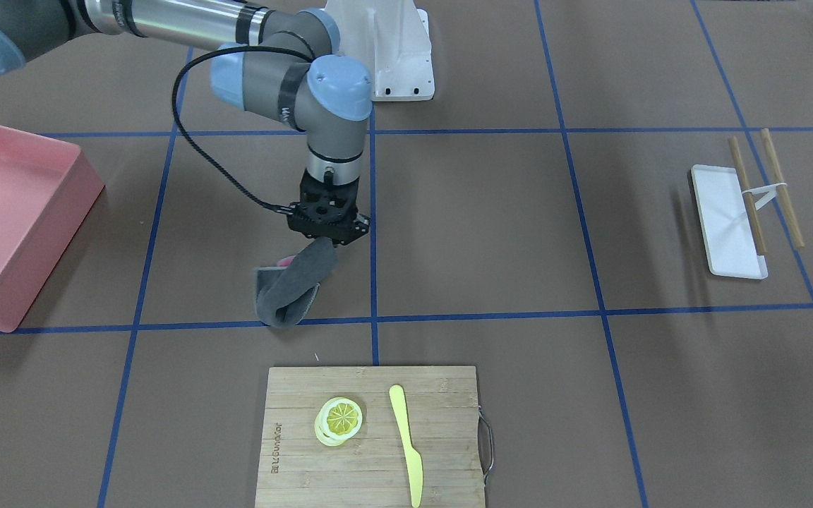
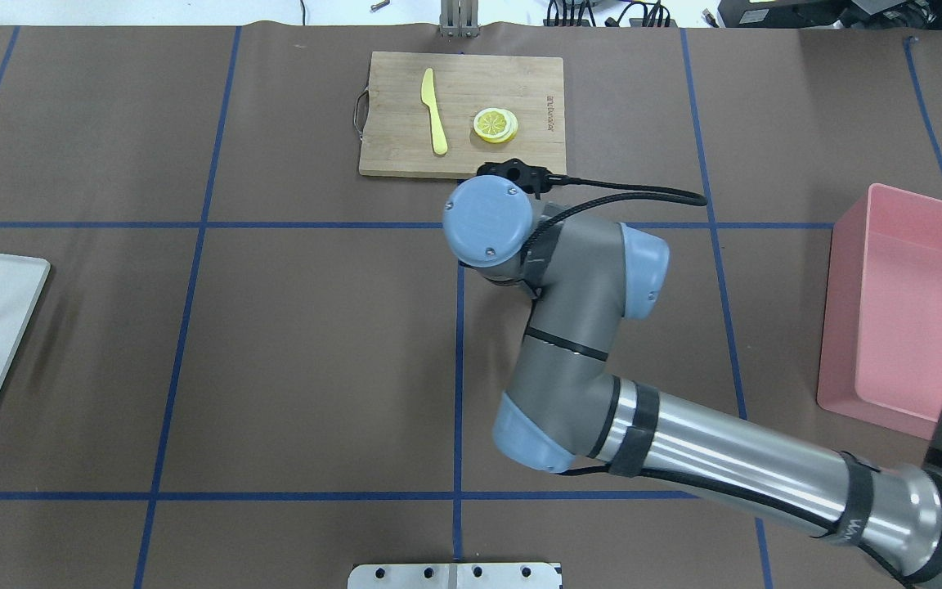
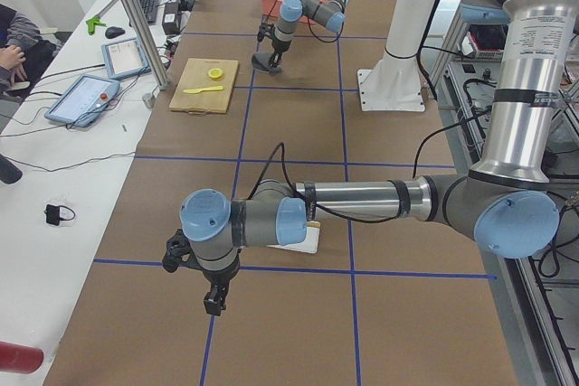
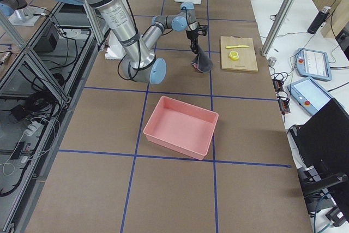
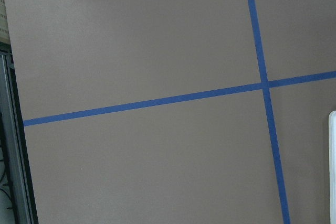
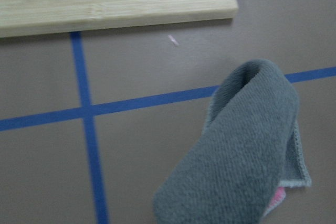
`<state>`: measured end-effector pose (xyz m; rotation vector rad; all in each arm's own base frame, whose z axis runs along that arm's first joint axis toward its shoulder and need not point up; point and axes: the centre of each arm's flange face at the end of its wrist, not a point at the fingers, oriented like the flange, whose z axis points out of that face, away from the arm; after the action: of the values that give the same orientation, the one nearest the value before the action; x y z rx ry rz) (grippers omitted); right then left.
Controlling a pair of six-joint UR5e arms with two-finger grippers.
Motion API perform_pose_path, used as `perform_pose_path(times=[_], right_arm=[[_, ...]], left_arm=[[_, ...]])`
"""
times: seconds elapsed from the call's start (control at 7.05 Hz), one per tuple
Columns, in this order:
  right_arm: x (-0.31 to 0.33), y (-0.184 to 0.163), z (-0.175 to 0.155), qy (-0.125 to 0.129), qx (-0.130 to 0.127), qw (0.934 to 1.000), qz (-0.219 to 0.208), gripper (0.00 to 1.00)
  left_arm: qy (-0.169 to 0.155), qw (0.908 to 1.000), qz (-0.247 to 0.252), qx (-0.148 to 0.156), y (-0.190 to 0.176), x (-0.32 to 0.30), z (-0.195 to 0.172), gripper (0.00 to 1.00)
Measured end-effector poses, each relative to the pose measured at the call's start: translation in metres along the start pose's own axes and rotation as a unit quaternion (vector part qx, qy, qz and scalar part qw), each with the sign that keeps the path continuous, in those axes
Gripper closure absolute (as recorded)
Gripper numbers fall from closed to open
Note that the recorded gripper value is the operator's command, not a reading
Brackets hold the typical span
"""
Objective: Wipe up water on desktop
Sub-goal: 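Drag the cloth with the right gripper toward the pink bin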
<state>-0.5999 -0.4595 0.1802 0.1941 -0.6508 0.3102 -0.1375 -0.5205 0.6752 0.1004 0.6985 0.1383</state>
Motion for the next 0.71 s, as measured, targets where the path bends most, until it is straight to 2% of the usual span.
perform_pose_path(times=[0.28,0.43,0.71], right_arm=[[-0.065,0.022,-0.036,-0.041,0.010,0.9979,0.050,1.00],[-0.071,0.030,-0.036,-0.055,0.020,0.9967,0.056,1.00],[-0.031,0.018,-0.009,-0.045,0.028,0.9983,0.024,1.00]], left_arm=[[0.000,1.0000,-0.001,0.000,0.001,0.000,0.000,0.02],[0.000,1.0000,0.000,0.000,0.000,0.000,0.000,0.02],[0.000,1.0000,0.000,0.001,-0.001,0.001,-0.001,0.02]])
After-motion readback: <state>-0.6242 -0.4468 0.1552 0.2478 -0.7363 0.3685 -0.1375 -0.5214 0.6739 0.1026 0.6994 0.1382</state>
